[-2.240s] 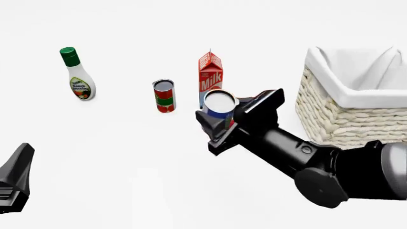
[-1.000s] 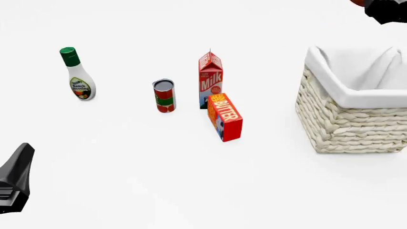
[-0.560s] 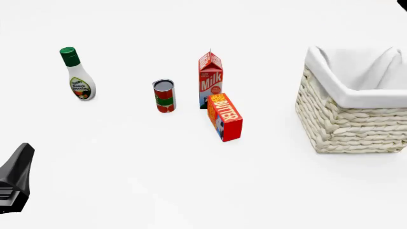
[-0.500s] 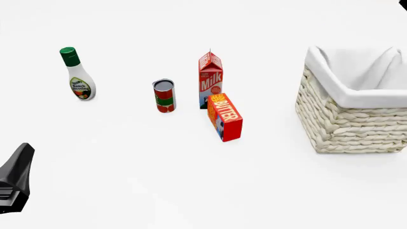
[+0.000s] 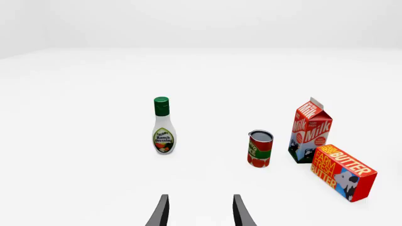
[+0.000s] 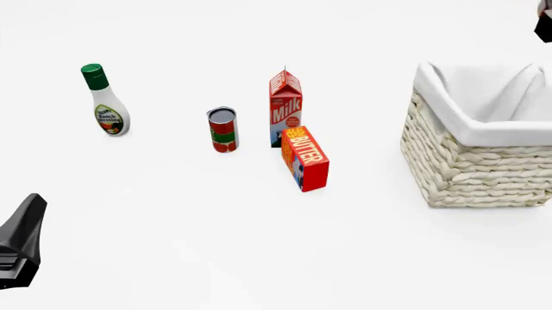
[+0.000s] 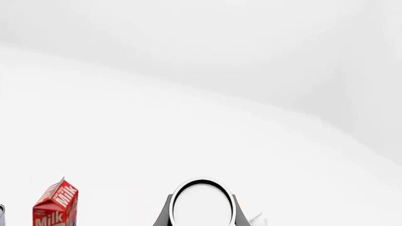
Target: Pick the alphabet soup and place it in the basket.
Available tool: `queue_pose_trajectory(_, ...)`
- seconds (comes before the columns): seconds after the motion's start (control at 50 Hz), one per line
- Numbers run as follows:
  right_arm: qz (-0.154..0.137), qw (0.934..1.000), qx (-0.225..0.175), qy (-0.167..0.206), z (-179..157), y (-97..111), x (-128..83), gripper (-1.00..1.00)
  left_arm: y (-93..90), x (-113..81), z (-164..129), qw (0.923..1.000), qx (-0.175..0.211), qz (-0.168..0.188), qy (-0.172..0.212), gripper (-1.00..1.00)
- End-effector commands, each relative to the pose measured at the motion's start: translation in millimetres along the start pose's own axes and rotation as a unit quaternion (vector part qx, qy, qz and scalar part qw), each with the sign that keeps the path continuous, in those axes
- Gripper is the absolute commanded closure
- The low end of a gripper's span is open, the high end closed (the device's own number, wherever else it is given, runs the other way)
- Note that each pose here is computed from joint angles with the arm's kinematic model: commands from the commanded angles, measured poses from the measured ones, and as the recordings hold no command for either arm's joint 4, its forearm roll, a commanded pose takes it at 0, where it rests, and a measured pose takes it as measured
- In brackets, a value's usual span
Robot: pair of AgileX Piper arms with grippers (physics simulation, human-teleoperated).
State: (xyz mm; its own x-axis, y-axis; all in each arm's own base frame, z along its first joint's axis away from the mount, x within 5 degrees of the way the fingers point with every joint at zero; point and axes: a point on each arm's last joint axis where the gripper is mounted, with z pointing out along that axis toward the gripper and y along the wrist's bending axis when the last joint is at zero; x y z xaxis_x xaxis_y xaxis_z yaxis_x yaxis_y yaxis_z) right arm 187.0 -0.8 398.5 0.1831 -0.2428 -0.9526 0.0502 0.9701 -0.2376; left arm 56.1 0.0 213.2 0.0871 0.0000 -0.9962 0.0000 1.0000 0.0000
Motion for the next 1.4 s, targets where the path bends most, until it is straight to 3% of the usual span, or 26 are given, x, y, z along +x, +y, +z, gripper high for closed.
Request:
queue_pose_trajectory(0.02,-0.016,0.9994,0.01,0.029,8,-6,4,1.0,0.0,0.0,0,1.0,0.0,0.0,0.0,-1.0)
queue_pose_trajectory(0.28,-0.031,0.994,0.019,0.103,30,-18,10,1.0,0.0,0.0,0,1.0,0.0,0.0,0.0,-1.0)
queue_pose_trajectory(0.44,-0.024,0.9899,0.019,0.138,46,-22,17,1.0,0.0,0.0,0,1.0,0.0,0.0,0.0,-1.0)
queue_pose_trajectory(0.48,-0.019,0.9865,0.009,0.162,55,-20,22,1.0,0.0,0.0,0,1.0,0.0,0.0,0.0,-1.0)
queue_pose_trajectory(0.6,-0.027,0.9821,0.005,0.186,63,-21,30,1.0,0.0,0.0,0,1.0,0.0,0.0,0.0,-1.0)
queue_pose_trajectory(0.82,-0.055,0.9686,0.002,0.242,77,-28,56,1.0,0.0,0.0,0,1.0,0.0,0.0,0.0,-1.0)
queue_pose_trajectory(1.06,-0.081,0.9577,0.002,0.276,79,-36,69,1.0,0.0,0.0,0,1.0,0.0,0.0,0.0,-1.0)
queue_pose_trajectory(1.18,-0.088,0.9515,-0.008,0.295,82,-33,87,1.0,0.0,0.0,0,1.0,0.0,0.0,0.0,-1.0)
queue_pose_trajectory(1.4,-0.094,0.9486,-0.025,0.301,94,-27,89,1.0,0.0,0.0,0,1.0,0.0,0.0,0.0,-1.0)
